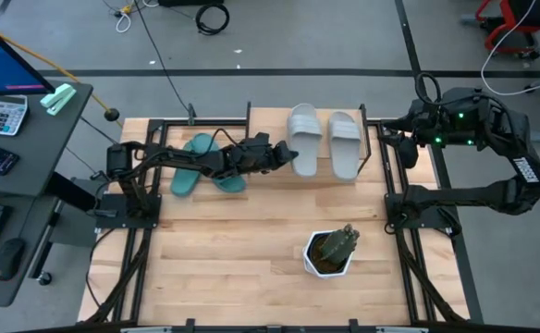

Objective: Pick and place slides into the shelf
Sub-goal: Put the gray slipper on the shelf

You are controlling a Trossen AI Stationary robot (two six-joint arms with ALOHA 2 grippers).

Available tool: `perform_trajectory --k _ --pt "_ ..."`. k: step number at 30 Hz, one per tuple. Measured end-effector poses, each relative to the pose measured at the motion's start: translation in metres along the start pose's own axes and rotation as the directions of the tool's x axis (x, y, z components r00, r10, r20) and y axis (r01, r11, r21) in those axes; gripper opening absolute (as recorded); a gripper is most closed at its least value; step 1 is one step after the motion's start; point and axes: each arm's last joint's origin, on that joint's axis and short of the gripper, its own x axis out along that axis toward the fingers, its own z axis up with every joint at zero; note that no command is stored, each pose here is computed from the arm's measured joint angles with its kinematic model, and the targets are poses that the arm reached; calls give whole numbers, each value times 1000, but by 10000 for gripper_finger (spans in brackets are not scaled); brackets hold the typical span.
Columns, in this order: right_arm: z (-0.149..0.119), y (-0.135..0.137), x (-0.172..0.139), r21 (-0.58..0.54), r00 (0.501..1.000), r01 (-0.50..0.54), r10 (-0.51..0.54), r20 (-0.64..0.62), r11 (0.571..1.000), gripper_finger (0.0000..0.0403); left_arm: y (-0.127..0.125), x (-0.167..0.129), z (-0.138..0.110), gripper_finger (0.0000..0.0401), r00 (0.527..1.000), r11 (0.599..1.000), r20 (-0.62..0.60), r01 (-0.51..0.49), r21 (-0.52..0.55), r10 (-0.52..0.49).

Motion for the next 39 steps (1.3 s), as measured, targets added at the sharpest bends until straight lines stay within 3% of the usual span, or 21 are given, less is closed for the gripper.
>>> perform_trajectory --k 11,20,27,33,39 --pt "0 1 0 4 1000 -20 20 -4 1000 220 -17 0 -8 54 999 999 17 41 -25 -40" --pt "0 1 0 17 1000 -26 26 -6 1000 220 -35 -3 -25 54 986 987 47 -159 11 158" --pt "0 1 0 13 999 -36 36 -9 999 220 -47 7 -23 54 990 991 55 -131 31 129" --pt "-2 1 0 12 998 -49 49 -27 999 220 -43 22 -30 54 983 980 18 -185 75 184" --pt "-4 1 -1 12 998 -45 46 -46 999 220 -44 33 -33 54 986 981 -9 -166 99 168"
